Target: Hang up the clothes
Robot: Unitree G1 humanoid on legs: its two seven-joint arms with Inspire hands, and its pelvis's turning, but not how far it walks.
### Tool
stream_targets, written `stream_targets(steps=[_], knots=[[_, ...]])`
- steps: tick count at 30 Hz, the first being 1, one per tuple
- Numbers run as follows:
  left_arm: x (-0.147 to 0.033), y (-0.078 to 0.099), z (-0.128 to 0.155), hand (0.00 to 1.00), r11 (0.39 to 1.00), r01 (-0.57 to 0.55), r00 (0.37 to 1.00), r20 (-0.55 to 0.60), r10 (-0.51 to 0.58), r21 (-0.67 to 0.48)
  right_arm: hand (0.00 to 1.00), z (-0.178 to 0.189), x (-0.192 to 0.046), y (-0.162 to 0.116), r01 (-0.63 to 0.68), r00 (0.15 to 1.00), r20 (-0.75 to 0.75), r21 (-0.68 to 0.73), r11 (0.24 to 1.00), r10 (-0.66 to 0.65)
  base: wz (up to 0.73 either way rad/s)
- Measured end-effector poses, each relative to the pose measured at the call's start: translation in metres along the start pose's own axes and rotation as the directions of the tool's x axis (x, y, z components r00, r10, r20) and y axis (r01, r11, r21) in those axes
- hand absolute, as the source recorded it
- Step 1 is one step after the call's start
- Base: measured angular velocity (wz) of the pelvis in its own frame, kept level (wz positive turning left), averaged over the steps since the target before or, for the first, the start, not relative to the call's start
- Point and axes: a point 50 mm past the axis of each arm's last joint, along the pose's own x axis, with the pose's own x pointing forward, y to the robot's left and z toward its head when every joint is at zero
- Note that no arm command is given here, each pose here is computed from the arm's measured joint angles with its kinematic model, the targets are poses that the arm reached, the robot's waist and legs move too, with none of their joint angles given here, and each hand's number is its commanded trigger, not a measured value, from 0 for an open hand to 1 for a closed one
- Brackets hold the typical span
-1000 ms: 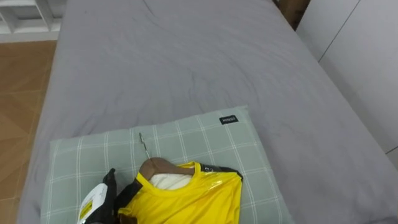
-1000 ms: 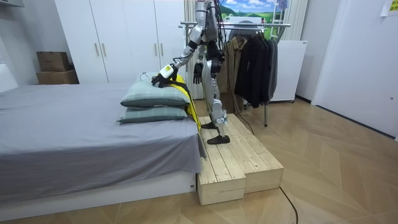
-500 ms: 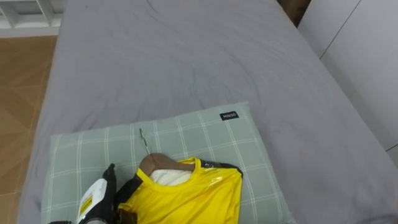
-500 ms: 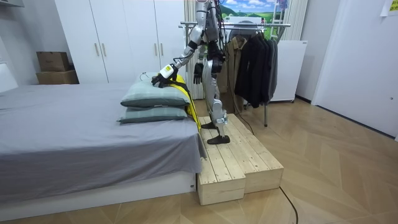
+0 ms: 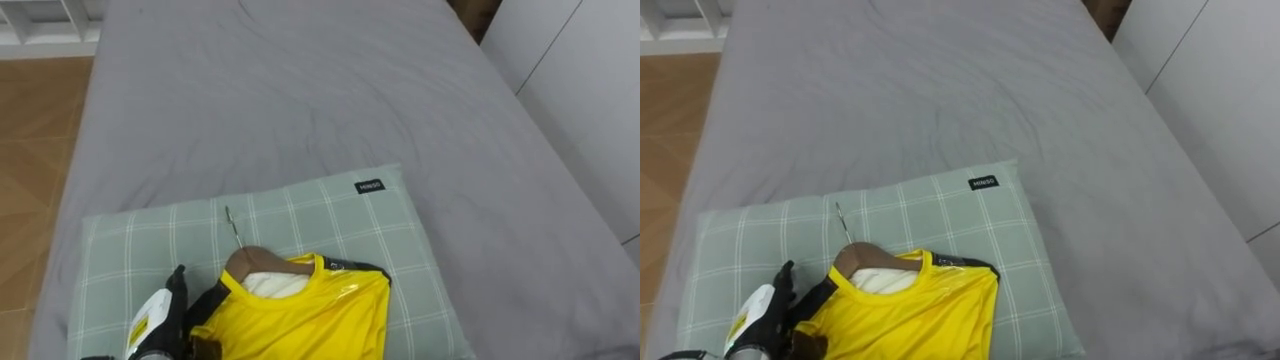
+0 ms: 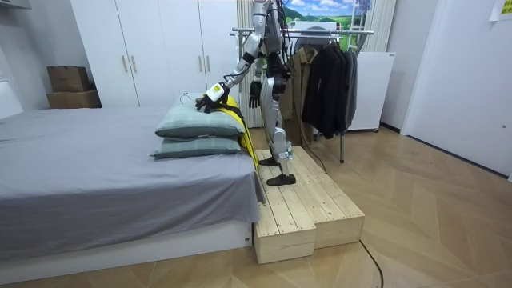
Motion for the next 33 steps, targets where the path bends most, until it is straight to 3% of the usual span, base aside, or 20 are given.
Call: stream_targets(steps=[7, 14, 29, 30, 31, 32, 33], knots=[[-0.001, -0.010, -0.002, 0.00, 0.989, 0.143, 0.990, -0.005, -0.143, 0.035, 0.00, 0.003, 0.000, 0.000, -0.009, 1.000, 0.004, -0.029, 1.000, 0.009, -0.03], [-0.001, -0.011, -0.009, 0.00, 0.976, 0.210, 0.977, -0.050, -0.208, 0.048, 0.00, 0.000, 0.000, -0.001, -0.026, 1.000, -0.004, -0.038, 0.999, 0.026, -0.01], [-0.002, -0.010, -0.017, 0.00, 0.963, 0.260, 0.963, -0.096, -0.252, 0.074, 0.00, 0.000, -0.001, -0.003, -0.035, 0.999, -0.006, -0.047, 0.998, 0.035, -0.01], [-0.002, -0.010, -0.017, 0.22, 0.963, 0.260, 0.963, -0.096, -0.252, 0.074, 0.00, 0.000, -0.001, -0.003, -0.037, 0.999, -0.006, -0.047, 0.998, 0.036, 0.00], [-0.002, -0.010, -0.017, 0.76, 0.963, 0.260, 0.963, -0.098, -0.252, 0.074, 0.00, 0.000, -0.001, -0.003, -0.039, 0.999, -0.006, -0.043, 0.998, 0.039, 0.00], [-0.002, -0.010, -0.017, 1.00, 0.963, 0.260, 0.963, -0.099, -0.252, 0.074, 0.00, 0.000, -0.001, -0.003, -0.040, 0.999, -0.006, -0.043, 0.998, 0.040, 0.00], [-0.002, -0.010, -0.017, 1.00, 0.963, 0.260, 0.963, -0.100, -0.252, 0.075, 0.00, 0.000, -0.001, -0.003, -0.042, 0.999, -0.006, -0.042, 0.998, 0.042, 0.00]])
